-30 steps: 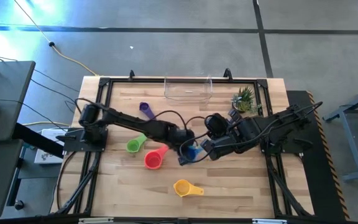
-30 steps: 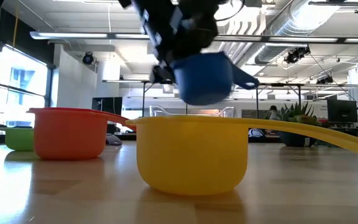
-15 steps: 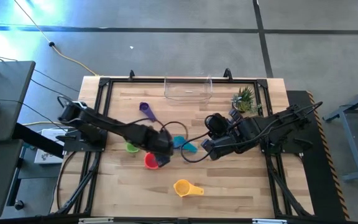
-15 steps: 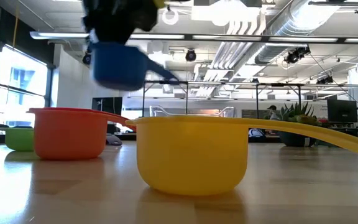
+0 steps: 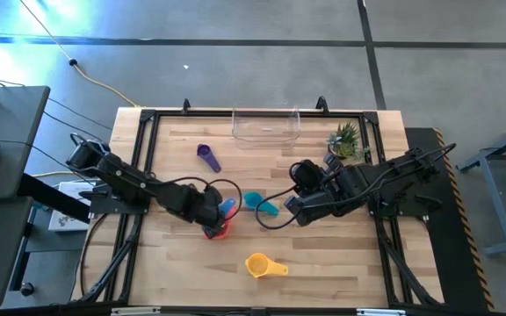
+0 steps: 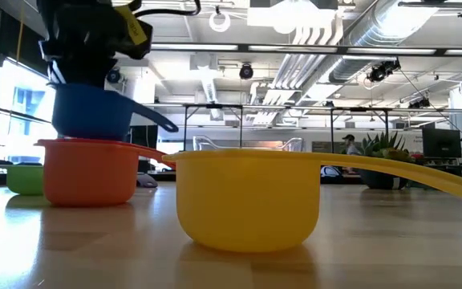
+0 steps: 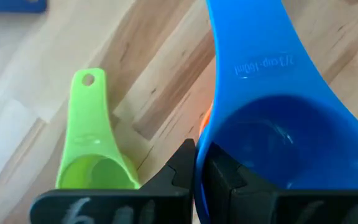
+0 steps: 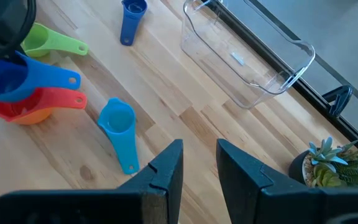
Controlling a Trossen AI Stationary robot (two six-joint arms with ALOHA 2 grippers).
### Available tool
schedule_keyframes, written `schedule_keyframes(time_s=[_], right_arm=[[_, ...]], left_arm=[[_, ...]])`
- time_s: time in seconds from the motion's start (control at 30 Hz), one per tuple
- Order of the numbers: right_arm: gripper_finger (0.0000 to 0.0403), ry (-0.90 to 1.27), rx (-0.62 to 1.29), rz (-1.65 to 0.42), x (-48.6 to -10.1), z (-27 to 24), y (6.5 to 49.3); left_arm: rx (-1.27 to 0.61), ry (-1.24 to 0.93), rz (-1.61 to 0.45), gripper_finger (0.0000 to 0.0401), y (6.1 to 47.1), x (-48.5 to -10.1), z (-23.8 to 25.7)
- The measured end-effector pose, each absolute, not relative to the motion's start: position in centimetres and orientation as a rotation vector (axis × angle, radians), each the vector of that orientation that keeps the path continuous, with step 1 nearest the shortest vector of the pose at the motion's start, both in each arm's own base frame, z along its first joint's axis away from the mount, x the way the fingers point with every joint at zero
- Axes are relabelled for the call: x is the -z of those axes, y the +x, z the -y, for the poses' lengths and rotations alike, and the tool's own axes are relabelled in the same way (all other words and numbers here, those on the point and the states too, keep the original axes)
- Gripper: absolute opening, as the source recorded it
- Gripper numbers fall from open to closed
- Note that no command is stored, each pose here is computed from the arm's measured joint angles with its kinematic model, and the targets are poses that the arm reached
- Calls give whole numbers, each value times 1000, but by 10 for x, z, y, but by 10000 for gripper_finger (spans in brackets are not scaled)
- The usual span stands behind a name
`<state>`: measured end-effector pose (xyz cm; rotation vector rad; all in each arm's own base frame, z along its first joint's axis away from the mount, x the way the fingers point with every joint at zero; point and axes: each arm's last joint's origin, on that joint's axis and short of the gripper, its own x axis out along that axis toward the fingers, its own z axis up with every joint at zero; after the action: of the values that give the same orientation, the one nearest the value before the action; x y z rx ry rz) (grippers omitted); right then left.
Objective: Nest measuring cups in basket
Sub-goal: Stack the blue measuring cup on top of the red measuring cup
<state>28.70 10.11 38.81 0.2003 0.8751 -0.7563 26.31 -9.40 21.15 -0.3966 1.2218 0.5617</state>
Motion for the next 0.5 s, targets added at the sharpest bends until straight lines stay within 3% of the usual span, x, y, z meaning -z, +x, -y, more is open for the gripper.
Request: schedule_keyframes(time_s=[0.5], right_arm=[[89, 200, 756, -876, -388, -101, 287]], left_arm=[[-500, -370, -1218, 8, 264, -205, 95]])
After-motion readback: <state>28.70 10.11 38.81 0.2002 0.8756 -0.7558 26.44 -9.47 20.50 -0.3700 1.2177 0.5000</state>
